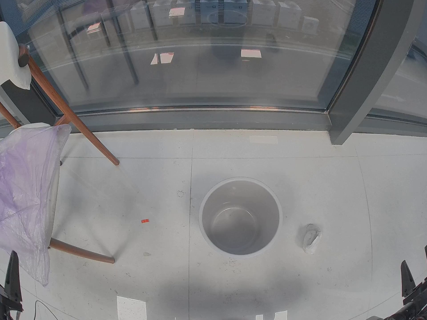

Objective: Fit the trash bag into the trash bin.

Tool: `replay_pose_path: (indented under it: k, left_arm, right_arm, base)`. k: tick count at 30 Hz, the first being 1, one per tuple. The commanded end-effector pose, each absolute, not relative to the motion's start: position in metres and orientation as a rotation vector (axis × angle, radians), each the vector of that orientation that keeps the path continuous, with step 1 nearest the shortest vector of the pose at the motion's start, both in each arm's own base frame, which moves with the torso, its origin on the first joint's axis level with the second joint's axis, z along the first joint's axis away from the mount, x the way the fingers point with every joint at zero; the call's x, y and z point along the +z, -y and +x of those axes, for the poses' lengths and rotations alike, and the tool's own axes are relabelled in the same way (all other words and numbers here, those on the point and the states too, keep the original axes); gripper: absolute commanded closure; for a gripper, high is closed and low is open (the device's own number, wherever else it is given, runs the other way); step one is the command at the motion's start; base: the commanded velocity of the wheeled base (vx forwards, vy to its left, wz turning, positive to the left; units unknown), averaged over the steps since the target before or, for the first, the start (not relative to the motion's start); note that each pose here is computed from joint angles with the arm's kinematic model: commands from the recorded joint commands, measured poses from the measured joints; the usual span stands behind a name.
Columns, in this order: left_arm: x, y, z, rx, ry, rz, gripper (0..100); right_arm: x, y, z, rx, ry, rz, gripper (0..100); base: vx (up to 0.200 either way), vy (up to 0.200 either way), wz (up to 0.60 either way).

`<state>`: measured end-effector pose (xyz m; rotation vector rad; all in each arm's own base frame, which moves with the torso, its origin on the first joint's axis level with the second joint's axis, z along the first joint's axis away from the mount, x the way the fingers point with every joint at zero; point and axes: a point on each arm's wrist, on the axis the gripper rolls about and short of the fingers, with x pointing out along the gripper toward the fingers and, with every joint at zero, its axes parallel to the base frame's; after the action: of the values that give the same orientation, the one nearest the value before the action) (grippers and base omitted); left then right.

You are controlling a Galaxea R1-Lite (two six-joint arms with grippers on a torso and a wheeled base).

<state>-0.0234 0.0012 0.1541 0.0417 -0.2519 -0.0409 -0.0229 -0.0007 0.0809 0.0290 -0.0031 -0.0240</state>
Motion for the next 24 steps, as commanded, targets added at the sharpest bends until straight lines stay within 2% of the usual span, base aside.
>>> replay_pose_path:
  k: [1, 6, 7, 12, 16, 19, 24]
  left_arm:
    - [0.215, 0.004, 0.050, -0.026, 0.005, 0.061, 0]
    - [0.230, 0.008, 0.087, -0.021, -0.080, 0.070, 0]
    - [0.232, 0.009, 0.109, -0.012, -0.136, 0.074, 0]
    - [0.226, -0.011, 0.138, 0.091, -0.234, 0.051, 0]
    - [0.227, -0.037, 0.145, 0.173, -0.263, 0.017, 0]
    - [0.226, -0.051, 0.143, 0.178, -0.284, -0.003, 0]
    - [0.215, -0.056, 0.138, 0.210, -0.317, -0.011, 0]
  right_arm:
    - [0.076, 0.001, -0.022, -0.020, 0.000, 0.031, 0]
    - [0.076, 0.001, -0.022, -0.021, 0.000, 0.032, 0]
    - [0.076, 0.001, -0.022, -0.021, 0.000, 0.032, 0]
    - [0.076, 0.001, -0.022, -0.021, 0.002, 0.038, 0]
    - [0.076, 0.001, -0.022, -0.023, 0.004, 0.041, 0]
    - [0.076, 0.001, -0.022, -0.021, 0.004, 0.041, 0]
    - [0.076, 0.001, -0.022, -0.021, 0.003, 0.040, 0]
  base:
    - [0.000, 0.000, 0.00]
    - [0.000, 0.000, 0.00]
    - [0.000, 0.000, 0.00]
    - [0.000, 0.000, 0.00]
    - [0.000, 0.000, 0.00]
    - [0.000, 0.000, 0.00]
    - [0.000, 0.000, 0.00]
